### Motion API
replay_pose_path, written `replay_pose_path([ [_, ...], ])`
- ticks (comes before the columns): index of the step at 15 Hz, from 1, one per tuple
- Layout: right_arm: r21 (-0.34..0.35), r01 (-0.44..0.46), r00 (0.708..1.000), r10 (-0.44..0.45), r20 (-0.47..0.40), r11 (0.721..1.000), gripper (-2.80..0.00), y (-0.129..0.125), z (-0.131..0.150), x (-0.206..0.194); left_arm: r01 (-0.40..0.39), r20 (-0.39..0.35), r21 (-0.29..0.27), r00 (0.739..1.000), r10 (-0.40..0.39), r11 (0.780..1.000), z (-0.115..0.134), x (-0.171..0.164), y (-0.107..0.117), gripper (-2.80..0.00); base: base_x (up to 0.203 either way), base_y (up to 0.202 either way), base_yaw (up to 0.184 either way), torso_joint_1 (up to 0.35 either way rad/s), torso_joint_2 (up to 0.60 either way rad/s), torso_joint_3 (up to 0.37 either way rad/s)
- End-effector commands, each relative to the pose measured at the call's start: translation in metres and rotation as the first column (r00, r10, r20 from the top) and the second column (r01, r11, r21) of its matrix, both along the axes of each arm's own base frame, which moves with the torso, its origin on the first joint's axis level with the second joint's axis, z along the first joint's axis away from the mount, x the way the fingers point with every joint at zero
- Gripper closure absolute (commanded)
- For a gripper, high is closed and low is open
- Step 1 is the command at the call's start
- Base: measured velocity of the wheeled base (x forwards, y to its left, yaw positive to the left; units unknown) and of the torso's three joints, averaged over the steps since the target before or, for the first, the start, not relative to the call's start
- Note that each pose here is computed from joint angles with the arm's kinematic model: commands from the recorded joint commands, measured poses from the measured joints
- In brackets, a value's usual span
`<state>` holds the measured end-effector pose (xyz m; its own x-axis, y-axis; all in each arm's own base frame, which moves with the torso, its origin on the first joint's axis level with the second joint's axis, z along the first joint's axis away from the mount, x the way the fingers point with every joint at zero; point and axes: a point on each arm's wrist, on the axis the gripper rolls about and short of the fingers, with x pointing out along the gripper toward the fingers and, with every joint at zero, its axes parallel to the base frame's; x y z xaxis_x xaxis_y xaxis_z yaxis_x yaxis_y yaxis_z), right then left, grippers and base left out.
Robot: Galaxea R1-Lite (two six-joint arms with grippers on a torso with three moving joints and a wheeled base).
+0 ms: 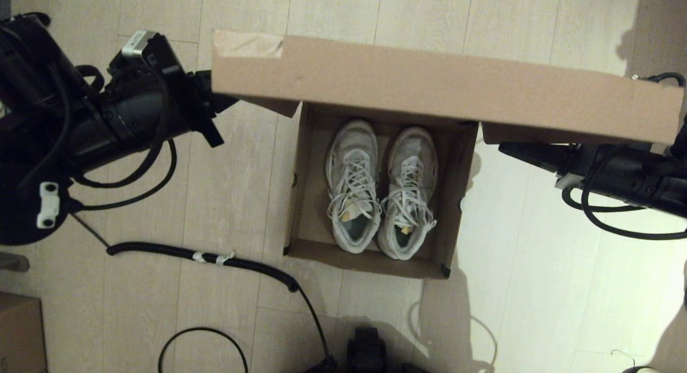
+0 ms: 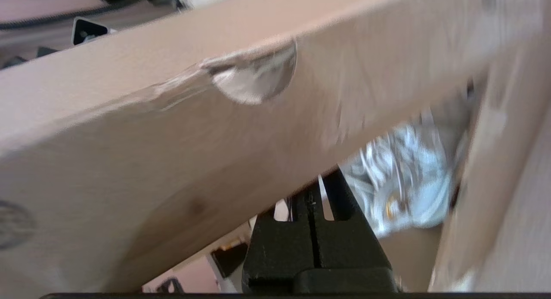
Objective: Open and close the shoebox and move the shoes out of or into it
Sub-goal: Open the shoe box
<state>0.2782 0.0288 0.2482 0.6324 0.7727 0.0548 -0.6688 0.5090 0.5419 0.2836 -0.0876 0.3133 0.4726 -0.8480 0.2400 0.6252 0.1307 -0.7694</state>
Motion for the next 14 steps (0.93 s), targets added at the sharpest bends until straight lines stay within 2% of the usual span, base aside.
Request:
replay_pose_path([
  [1,0.007,-0.004,1.0,0.004,0.019,1.0,0.0,0.0,0.006,0.011,0.013,0.013,-0.007,1.0,-0.013,1.0,0.004,0.011,-0.005,0.0,0.0,0.0,0.0,0.0,0.0,0.0],
  [4,0.021,0.01,0.999,-0.011,0.039,1.0,0.0,0.001,0.014,0.032,-0.001,0.011,-0.007,1.0,0.001,1.0,0.002,0.024,-0.005,0.0,0.0,0.0,0.0,0.0,0.0,0.0],
  [8,0.046,0.027,0.997,-0.03,0.068,0.999,0.0,-0.001,0.025,0.058,-0.026,-0.005,-0.005,1.0,0.026,1.0,-0.003,0.024,-0.001,0.0,0.0,0.0,0.0,0.0,0.0,0.0],
  [12,0.091,0.056,0.991,-0.067,0.113,0.994,0.0,-0.016,0.047,0.082,-0.043,-0.033,0.007,0.999,0.043,0.999,-0.014,0.026,0.004,0.0,0.0,0.0,0.0,0.0,0.0,0.0],
  [14,0.096,0.068,0.99,-0.079,0.115,0.993,0.0,-0.022,0.05,0.083,-0.05,-0.048,0.017,0.998,0.051,0.999,-0.02,0.023,0.006,0.0,0.0,0.0,0.0,0.0,0.0,0.0],
])
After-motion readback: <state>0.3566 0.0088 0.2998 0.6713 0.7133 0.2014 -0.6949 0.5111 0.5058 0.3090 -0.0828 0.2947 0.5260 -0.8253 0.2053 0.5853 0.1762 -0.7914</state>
